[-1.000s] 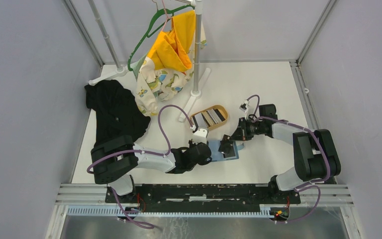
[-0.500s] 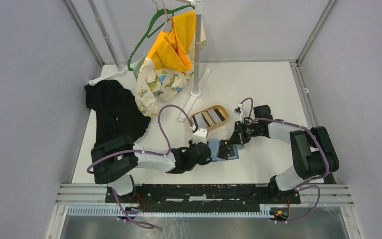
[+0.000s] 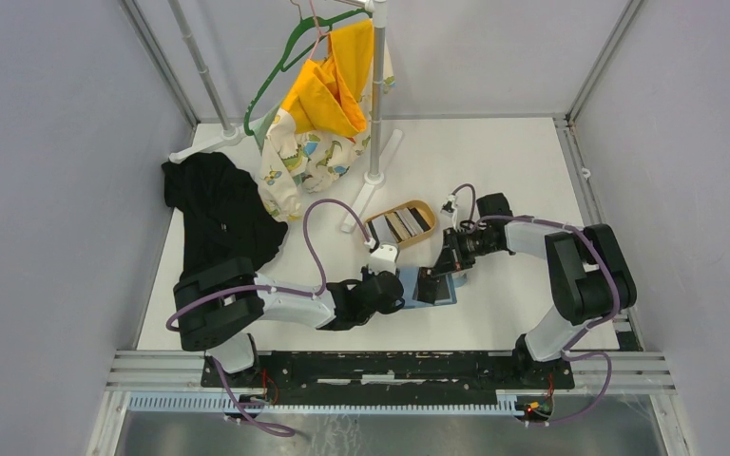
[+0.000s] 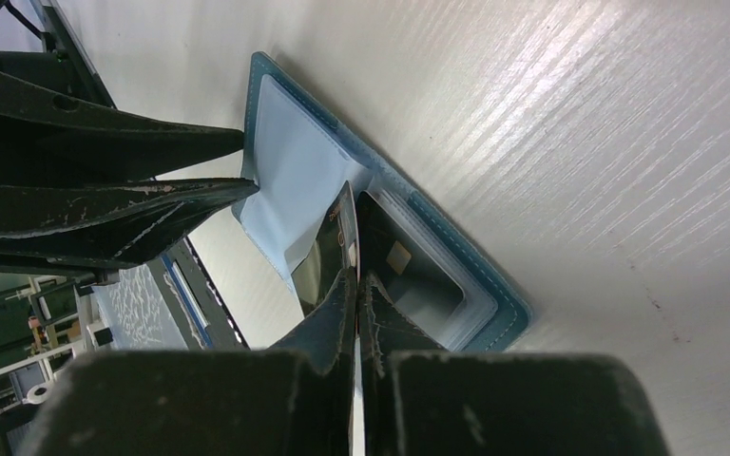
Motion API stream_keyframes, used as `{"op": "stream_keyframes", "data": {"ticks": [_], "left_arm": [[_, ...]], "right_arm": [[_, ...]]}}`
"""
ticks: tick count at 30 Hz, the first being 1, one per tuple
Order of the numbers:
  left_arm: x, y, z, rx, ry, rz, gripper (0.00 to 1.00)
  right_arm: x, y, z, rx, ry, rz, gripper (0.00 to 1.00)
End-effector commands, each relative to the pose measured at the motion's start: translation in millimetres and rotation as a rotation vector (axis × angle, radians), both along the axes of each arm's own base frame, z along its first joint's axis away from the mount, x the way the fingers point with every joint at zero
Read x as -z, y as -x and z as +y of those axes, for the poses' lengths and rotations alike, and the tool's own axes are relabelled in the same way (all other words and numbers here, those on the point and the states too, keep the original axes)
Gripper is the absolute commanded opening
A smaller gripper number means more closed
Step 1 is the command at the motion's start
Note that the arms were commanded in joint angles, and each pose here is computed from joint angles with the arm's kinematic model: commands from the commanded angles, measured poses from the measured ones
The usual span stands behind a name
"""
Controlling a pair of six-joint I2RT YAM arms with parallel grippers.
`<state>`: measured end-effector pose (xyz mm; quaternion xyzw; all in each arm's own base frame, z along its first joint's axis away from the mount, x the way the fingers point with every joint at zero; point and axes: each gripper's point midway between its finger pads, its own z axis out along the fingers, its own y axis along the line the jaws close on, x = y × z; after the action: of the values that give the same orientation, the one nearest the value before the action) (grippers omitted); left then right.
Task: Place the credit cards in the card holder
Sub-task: Insert the credit card into the card holder.
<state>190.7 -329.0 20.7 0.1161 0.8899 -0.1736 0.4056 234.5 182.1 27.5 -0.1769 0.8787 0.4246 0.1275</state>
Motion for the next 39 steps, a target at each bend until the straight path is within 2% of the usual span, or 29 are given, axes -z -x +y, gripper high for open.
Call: {"op": "stream_keyframes", "data": {"ticks": [1,24,39], "left_arm": [[-2.8,-2.3,-11.4,0.045,-0.004,-0.012,0.37],[-7.9,-8.5,-22.7,0.106,0.006,-0.046,0.37],[-11.1,-10.9,-23.8,0.119,0.007,-0.060,0.37]], "right_arm": [[7.4,-11.7,-8.0,-0.013,0.086,-0.045,0.02],[23.0,-18.8,-15.7,-0.020,0.213,-0.036,0.11],[25.5,-7.4,-26.5,-0.020,0.265,-0.050,0.08]]}}
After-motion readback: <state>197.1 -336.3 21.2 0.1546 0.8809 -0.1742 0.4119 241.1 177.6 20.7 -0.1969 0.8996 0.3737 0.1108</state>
